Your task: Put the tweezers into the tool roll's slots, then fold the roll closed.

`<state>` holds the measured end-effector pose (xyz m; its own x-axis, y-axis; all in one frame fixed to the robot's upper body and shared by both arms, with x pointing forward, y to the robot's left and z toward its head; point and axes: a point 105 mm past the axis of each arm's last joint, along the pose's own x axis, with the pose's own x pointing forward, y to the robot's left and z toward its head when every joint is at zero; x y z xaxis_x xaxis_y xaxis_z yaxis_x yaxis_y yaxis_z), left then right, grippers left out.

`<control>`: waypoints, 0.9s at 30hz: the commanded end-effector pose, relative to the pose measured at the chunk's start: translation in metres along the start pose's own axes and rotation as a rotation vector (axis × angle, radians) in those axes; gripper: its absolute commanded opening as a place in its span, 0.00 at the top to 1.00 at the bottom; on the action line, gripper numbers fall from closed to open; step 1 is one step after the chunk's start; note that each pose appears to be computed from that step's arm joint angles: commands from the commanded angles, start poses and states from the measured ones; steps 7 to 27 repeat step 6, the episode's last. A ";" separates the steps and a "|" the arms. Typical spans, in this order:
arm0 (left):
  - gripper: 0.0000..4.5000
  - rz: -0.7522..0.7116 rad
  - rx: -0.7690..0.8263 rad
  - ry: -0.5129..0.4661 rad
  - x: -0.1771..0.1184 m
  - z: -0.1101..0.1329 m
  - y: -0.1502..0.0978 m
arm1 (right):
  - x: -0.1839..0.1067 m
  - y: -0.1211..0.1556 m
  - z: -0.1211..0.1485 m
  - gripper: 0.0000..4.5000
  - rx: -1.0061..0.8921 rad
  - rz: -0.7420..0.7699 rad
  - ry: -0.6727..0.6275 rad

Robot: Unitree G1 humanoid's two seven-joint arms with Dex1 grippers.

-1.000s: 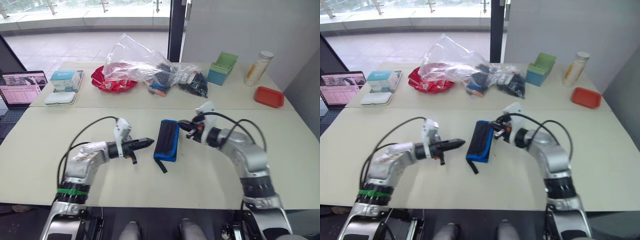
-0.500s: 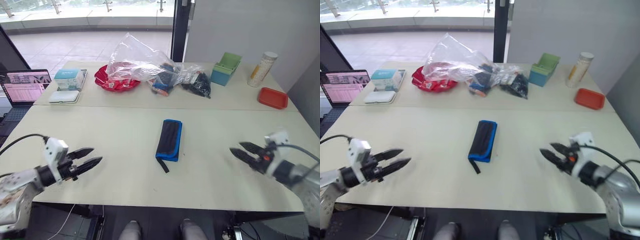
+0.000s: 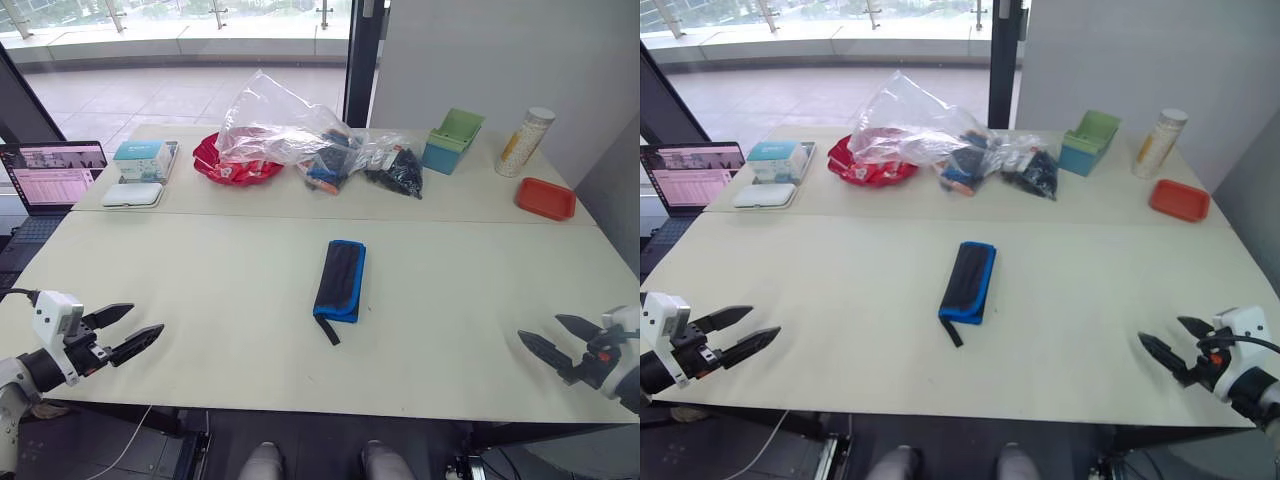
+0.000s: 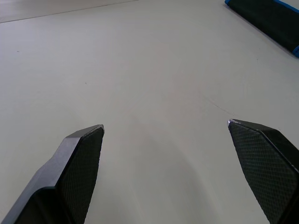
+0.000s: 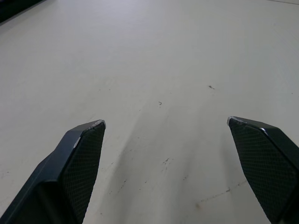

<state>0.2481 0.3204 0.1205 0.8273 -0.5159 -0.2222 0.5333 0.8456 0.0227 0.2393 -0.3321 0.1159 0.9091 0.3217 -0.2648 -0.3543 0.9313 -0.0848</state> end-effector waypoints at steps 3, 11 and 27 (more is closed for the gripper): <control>0.01 -0.006 0.027 -0.009 0.006 0.007 -0.001 | 0.002 0.000 0.007 0.02 -0.022 -0.003 -0.027; 0.01 -0.014 0.023 0.005 0.009 0.007 -0.002 | 0.003 0.003 0.005 0.02 -0.005 0.001 -0.024; 0.01 -0.014 0.023 0.005 0.009 0.007 -0.002 | 0.003 0.003 0.005 0.02 -0.005 0.001 -0.024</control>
